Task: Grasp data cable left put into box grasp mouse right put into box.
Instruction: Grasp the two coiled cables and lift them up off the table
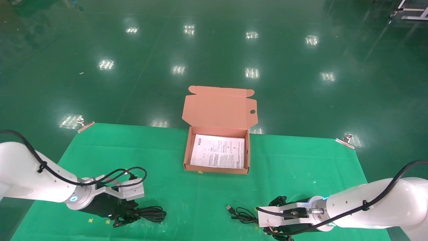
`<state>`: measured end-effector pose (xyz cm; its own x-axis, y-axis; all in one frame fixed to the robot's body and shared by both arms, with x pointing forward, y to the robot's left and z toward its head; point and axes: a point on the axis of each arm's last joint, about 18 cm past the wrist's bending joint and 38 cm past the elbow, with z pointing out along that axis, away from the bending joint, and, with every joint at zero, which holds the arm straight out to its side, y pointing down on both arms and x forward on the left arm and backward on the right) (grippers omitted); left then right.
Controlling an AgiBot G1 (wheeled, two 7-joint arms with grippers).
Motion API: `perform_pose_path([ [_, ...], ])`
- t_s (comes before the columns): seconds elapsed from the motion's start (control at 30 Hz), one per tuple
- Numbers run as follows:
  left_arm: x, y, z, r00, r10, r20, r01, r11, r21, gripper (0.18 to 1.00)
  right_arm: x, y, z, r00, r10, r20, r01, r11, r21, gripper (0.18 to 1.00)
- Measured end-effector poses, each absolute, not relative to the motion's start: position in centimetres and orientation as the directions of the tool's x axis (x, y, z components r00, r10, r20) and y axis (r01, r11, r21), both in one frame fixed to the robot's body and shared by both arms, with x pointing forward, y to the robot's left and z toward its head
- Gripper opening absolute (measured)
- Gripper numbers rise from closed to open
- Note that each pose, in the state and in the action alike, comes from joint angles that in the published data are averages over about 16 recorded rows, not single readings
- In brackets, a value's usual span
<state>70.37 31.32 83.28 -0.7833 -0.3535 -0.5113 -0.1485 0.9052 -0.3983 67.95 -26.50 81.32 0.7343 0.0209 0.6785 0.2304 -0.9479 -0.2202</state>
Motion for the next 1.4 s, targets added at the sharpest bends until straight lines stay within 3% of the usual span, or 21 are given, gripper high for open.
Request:
perform_pose_path([
  [0.4, 70.3, 31.3, 83.3, -0.784, -0.353, -0.511, -0.148, 0.905, -0.399, 0.326, 67.9, -26.5, 81.3, 0.734, 0.022, 0.679, 0.231, -0.948, -0.219, 0.334],
  [0.67, 70.3, 31.3, 83.3, -0.784, -0.353, -0.511, -0.148, 0.905, -0.399, 0.276, 67.9, -26.5, 81.3, 0.734, 0.022, 0.679, 0.231, -0.948, -0.219, 0.237],
  [1.07, 70.4, 31.3, 84.4, -0.776, -0.338, -0.532, -0.124, 0.909, -0.397, 0.269, 67.6, -27.5, 82.7, 0.718, -0.015, 0.696, 0.22, -0.943, -0.248, 0.201],
  [1.4, 70.3, 30.8, 89.6, -0.72, -0.278, -0.636, -0.02, 0.924, -0.381, 0.268, 66.1, -31.8, 89.1, 0.607, -0.18, 0.774, 0.166, -0.924, -0.345, 0.199],
])
